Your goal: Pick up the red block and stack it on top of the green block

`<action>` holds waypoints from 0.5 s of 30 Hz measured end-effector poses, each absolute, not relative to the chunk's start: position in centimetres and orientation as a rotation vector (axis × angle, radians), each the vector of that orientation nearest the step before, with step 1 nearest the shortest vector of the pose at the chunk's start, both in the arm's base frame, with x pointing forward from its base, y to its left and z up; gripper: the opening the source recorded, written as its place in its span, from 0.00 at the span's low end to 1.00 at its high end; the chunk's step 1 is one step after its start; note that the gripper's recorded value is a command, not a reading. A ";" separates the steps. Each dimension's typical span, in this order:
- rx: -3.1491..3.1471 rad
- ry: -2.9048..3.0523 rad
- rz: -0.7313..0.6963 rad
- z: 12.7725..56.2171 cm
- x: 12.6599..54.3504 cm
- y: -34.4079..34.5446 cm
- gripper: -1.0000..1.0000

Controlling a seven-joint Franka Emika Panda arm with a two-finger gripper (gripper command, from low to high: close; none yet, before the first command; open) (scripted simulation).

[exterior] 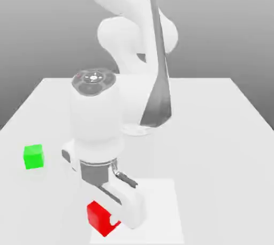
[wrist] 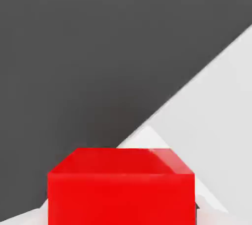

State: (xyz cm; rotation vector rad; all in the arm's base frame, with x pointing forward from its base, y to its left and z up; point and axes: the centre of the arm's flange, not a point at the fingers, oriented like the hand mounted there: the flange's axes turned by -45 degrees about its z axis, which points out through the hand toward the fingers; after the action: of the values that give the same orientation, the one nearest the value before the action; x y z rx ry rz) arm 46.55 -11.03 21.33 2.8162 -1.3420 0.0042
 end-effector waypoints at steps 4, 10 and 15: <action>2.546 -1.753 0.009 22.6 41.1 -19.0 0.00; 1.989 -2.373 0.011 24.1 29.4 -29.0 0.00; 1.606 -2.695 0.004 24.2 22.3 -31.0 0.00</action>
State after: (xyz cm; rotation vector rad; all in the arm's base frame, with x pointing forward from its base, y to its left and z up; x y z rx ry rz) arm 22.34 -31.04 24.16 1.6056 -2.6955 0.0043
